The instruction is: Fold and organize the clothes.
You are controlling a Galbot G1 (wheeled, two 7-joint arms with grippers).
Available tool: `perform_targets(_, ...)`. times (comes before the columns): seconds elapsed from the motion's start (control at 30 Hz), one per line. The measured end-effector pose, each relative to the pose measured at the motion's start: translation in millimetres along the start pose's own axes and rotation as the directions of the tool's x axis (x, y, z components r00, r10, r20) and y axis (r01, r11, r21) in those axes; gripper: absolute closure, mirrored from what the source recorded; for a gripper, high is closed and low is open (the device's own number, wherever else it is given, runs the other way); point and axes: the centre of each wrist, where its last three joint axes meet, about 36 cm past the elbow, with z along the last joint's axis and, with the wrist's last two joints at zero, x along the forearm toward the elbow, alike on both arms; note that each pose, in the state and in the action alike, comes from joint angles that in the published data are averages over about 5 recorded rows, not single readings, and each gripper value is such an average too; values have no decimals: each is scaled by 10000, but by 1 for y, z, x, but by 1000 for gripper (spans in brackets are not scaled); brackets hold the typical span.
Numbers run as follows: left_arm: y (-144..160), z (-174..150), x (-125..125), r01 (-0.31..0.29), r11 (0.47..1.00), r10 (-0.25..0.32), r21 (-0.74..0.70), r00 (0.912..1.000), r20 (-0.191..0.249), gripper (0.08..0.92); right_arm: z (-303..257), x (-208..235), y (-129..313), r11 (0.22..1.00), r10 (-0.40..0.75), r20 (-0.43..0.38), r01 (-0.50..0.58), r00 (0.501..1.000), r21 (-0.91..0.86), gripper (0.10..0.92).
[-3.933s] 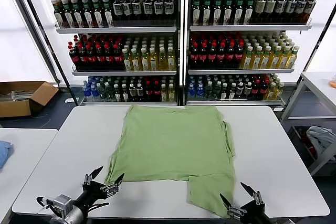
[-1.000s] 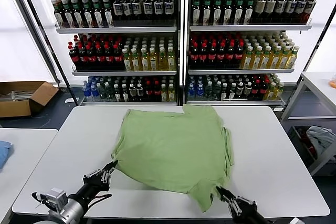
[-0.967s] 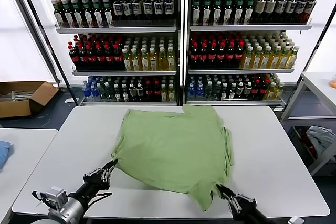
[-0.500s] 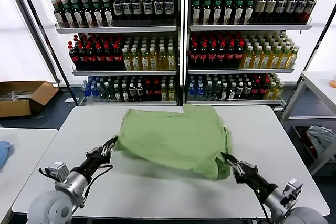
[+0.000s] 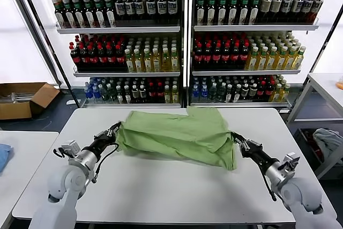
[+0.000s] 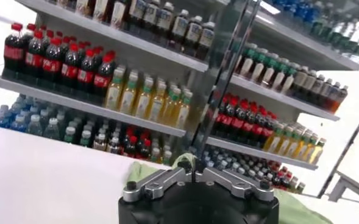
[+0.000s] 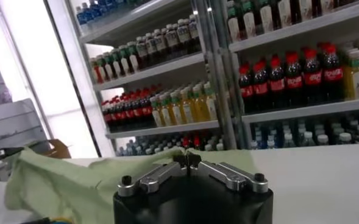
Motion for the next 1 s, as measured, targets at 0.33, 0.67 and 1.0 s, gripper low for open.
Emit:
perform_targets(0.33,19,12,-8,596,9965,-636,-578,9955,-709,683,7,-2,-4,9952,715,-634,-670,9954,717,593)
perform_targets(0.67,25,26,13,1024,9866,-1173,-1272,9864,-1156,362,21,35,13,9863,1108,-1286,-932,9855,1358,273)
perform_targets(1.0,17,55,22,1091,9834,-1345,-1450,9746,-1789,180,44,57,43,9886,944,-1921,-693,9768,1335,246)
